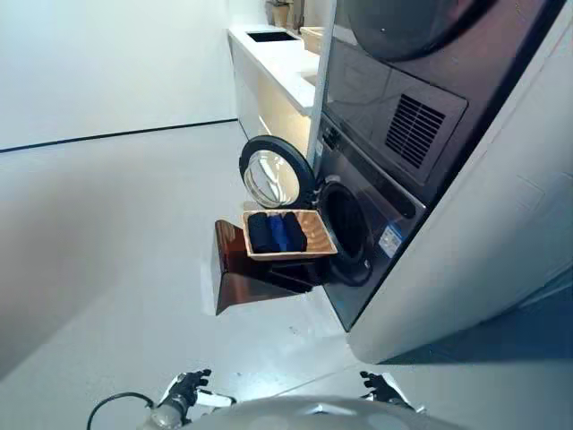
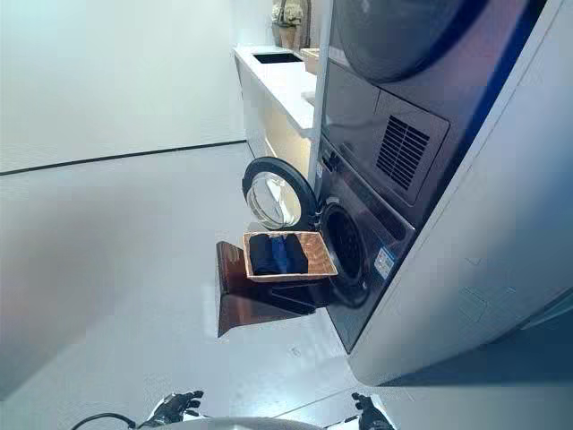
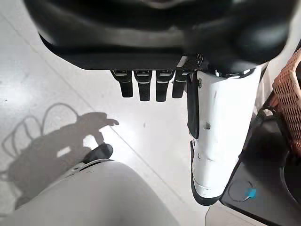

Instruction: Pick up the clothes and place them into the washing machine

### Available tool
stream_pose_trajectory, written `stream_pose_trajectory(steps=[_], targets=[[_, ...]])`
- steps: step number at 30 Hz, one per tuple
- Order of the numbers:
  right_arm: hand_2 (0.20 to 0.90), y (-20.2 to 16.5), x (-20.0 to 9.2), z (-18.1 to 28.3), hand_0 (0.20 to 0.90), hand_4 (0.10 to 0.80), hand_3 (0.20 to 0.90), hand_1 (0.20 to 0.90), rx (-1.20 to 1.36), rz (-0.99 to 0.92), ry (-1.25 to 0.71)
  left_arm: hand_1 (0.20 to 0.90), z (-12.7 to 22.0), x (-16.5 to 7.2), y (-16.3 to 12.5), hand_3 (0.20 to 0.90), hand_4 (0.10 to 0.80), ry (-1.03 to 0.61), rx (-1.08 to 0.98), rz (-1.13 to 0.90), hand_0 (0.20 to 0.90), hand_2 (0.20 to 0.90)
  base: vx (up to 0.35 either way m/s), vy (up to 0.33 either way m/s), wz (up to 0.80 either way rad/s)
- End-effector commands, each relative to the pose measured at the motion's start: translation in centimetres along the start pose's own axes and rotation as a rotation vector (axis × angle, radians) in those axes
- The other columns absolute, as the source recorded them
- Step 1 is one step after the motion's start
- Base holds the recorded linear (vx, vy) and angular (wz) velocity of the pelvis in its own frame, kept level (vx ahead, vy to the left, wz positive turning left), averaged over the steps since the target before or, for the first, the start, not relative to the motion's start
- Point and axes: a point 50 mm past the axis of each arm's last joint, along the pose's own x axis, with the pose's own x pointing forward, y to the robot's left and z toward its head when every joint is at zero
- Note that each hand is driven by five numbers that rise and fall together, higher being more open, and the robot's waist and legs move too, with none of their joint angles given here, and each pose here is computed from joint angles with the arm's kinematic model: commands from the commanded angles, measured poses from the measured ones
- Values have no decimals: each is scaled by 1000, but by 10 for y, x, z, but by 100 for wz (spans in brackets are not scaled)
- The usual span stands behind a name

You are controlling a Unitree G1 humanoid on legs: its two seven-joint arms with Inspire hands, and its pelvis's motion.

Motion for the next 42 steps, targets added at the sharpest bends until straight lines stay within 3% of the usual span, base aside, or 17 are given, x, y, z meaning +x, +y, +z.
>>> stream_pose_trajectory(steps=[1,20,42], targets=[[900,-28,5,-2,900,800,900,900,-57,-56,10,900,21,5,-20,900,800,-39,-52,-52,900,900,0,0,0],[900,-28,6,5,900,800,900,900,-49,-62,-16,900,20,5,-22,900,800,-37,-67,-55,900,900,1,4,0],[900,-50,11,29,900,800,900,900,34,-144,-79,900,43,9,15,900,800,-111,-39,39,900,900,57,93,-10]])
